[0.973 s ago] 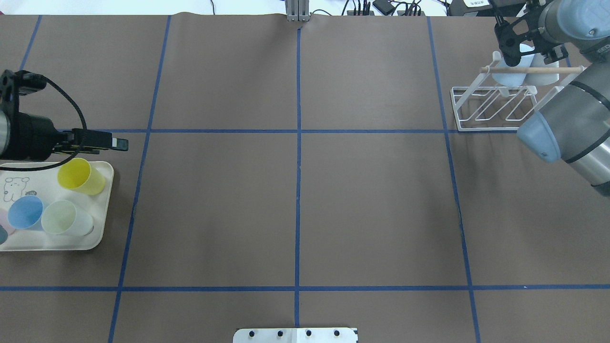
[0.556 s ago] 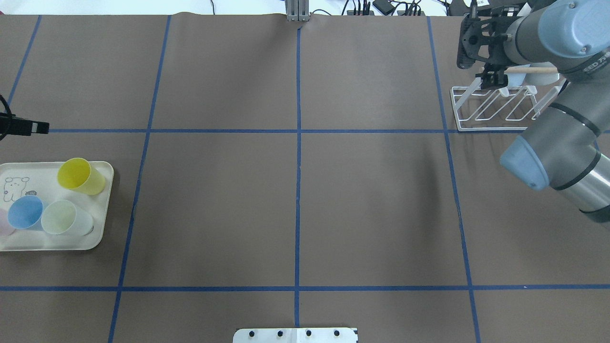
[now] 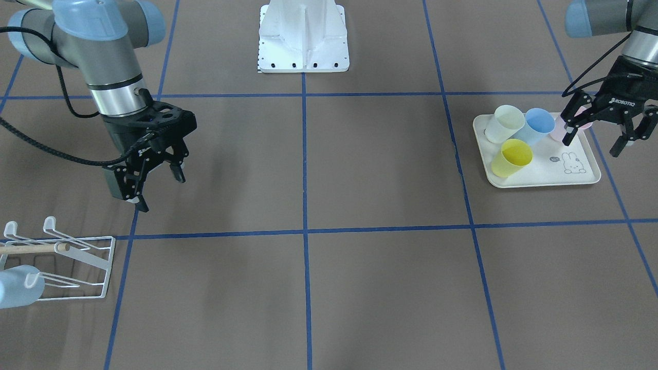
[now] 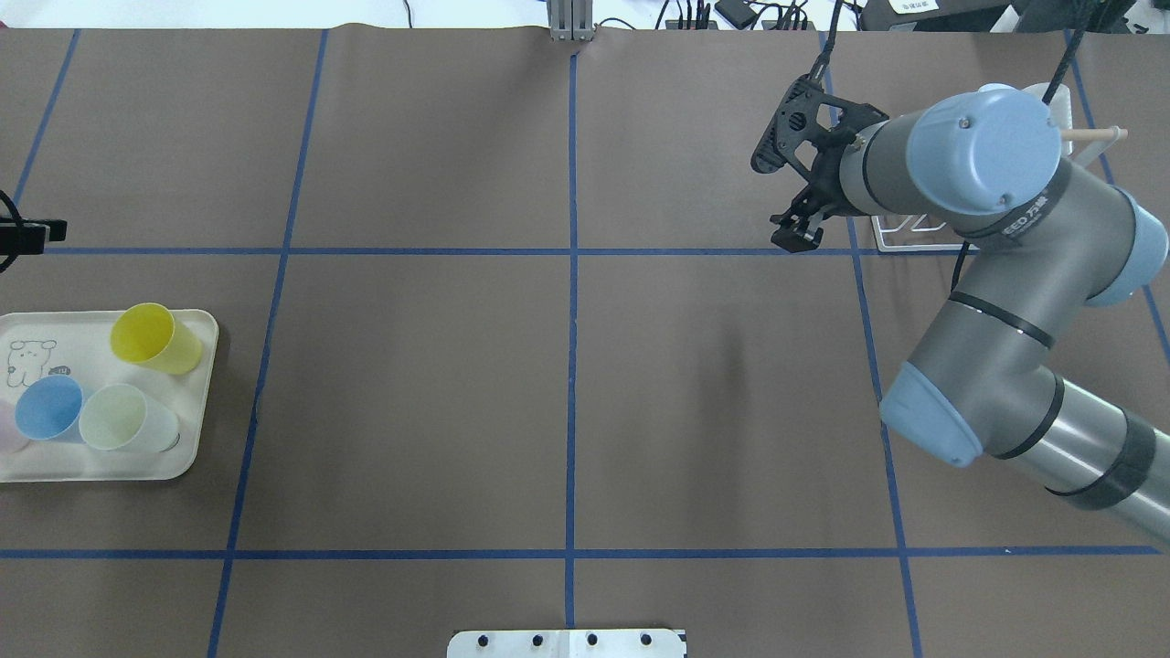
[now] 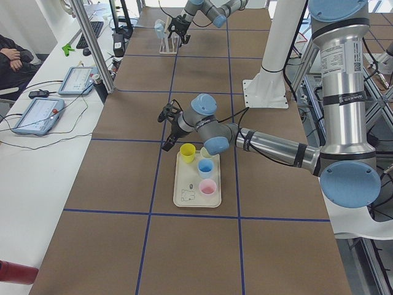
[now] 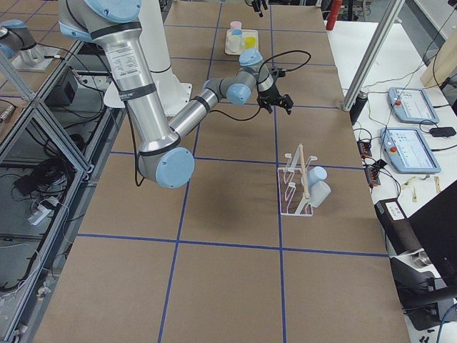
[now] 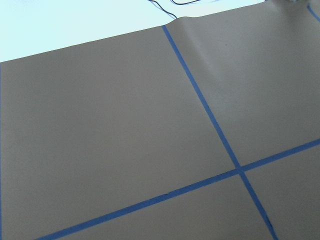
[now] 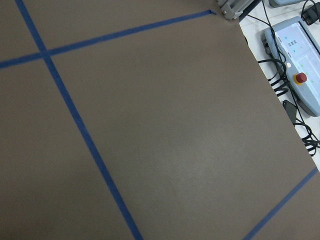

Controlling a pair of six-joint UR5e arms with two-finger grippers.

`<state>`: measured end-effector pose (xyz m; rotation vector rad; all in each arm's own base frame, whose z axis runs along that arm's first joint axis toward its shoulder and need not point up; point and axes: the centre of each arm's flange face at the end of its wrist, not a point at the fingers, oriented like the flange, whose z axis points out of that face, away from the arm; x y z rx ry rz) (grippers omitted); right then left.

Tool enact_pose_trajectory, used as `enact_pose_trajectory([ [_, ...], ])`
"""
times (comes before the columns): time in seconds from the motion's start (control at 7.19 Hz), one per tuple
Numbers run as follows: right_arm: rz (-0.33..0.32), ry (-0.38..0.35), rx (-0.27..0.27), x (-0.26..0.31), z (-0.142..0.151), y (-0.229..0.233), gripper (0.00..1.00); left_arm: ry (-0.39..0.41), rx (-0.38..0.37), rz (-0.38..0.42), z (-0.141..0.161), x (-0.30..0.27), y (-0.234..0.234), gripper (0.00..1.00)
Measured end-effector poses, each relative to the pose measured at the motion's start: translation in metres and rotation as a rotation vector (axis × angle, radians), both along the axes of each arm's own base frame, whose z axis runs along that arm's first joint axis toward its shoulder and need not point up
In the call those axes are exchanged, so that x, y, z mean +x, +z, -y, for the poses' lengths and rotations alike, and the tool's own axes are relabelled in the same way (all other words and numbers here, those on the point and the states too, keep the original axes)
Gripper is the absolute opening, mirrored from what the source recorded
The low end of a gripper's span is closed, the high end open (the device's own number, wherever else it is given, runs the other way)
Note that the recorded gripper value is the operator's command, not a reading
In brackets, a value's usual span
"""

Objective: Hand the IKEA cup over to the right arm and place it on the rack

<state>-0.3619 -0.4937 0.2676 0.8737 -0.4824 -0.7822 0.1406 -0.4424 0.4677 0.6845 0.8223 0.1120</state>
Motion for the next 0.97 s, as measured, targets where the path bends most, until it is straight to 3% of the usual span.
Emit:
enact_pose_trajectory([
  [0.14,0.033,0.002,-0.016,-0.009,-0.01,-0.008,0.99,0.044,0.001,-0.012,-0.009,0.027,0.002,1.0],
  [0.42,0.064,0.01,-0.04,-0.016,-0.018,-0.014,0.99,0.1,-0.07,-0.042,-0.028,0.072,0.015,1.0],
  [0.97,0.073,0.016,-0.049,-0.018,-0.02,-0.015,0.99,0.126,-0.138,-0.011,-0.044,0.082,0.053,1.0],
])
